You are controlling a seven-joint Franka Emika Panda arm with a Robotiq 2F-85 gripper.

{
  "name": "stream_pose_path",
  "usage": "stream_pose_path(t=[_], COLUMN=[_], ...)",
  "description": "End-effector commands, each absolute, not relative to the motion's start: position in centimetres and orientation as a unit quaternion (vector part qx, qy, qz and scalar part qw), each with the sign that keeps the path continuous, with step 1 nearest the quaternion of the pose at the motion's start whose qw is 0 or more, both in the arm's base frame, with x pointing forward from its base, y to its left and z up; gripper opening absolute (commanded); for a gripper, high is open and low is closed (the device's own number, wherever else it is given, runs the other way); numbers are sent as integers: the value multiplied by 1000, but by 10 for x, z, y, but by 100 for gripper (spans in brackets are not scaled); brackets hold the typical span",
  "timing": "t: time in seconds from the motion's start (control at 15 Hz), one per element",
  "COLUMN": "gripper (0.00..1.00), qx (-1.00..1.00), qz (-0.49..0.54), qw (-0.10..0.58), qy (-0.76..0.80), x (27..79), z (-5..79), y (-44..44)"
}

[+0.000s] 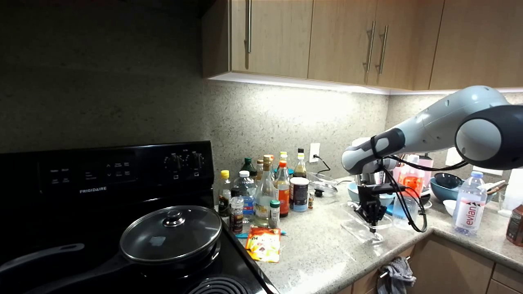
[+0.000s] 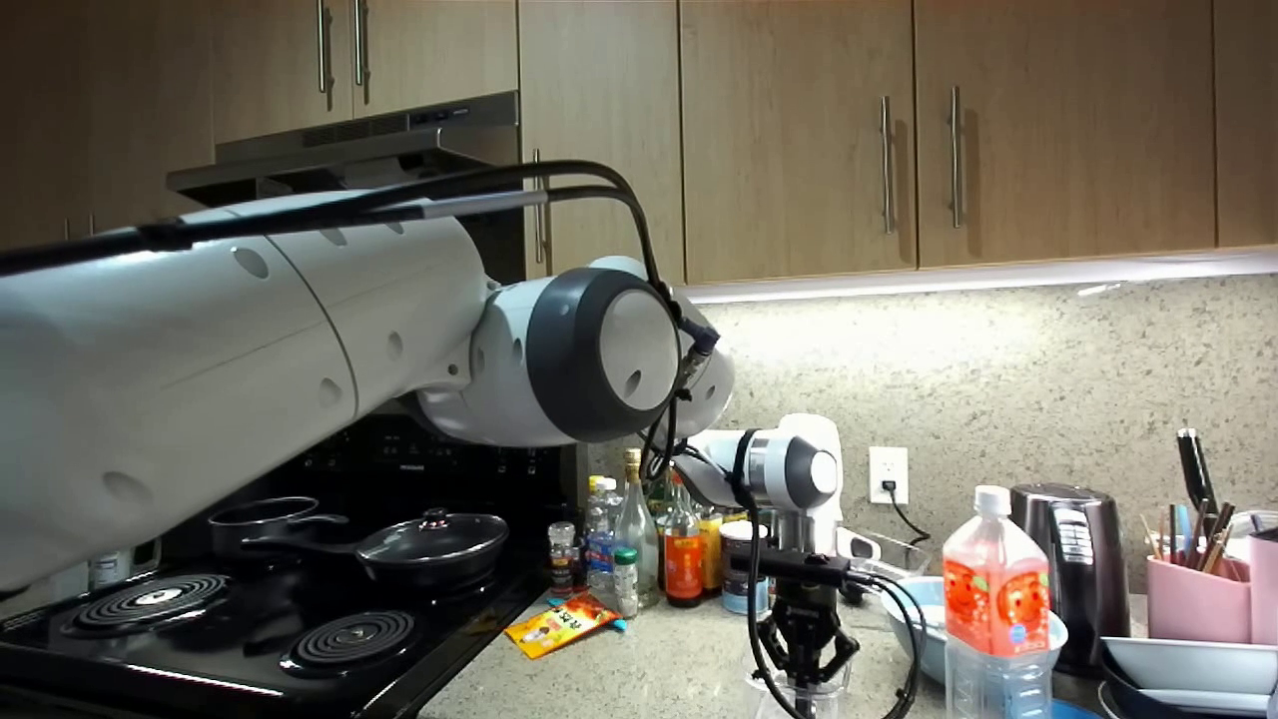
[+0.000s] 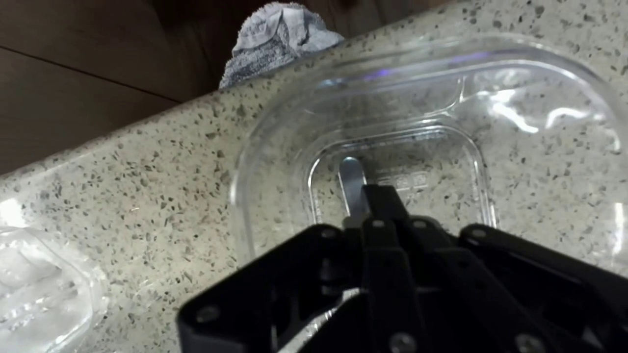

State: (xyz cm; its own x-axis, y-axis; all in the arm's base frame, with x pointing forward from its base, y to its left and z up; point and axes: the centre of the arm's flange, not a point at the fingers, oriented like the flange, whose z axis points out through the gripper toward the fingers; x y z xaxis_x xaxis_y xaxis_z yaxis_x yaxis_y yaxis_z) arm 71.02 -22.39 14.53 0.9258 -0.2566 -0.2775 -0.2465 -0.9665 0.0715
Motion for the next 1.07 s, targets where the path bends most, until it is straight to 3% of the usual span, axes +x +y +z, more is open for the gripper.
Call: stream_pose_path(t=[0.0,0.13,0.6,0.73,0.8,0.87,1.0], gripper=[26,32,76,89,96,77,91], qx=[981,984,988,985,988,988,988], qz=[-144,-125,95,125,108,113,111], qw=[18,34,100,104,89,89,89], qy=[-128,-124,-70,-66,-61,-59,-59], x=[710,710,746,752,780,781,781], z=[145,156,227,237,226,229,227], y=[-224,-212,-144,-132,-141,-136,-136])
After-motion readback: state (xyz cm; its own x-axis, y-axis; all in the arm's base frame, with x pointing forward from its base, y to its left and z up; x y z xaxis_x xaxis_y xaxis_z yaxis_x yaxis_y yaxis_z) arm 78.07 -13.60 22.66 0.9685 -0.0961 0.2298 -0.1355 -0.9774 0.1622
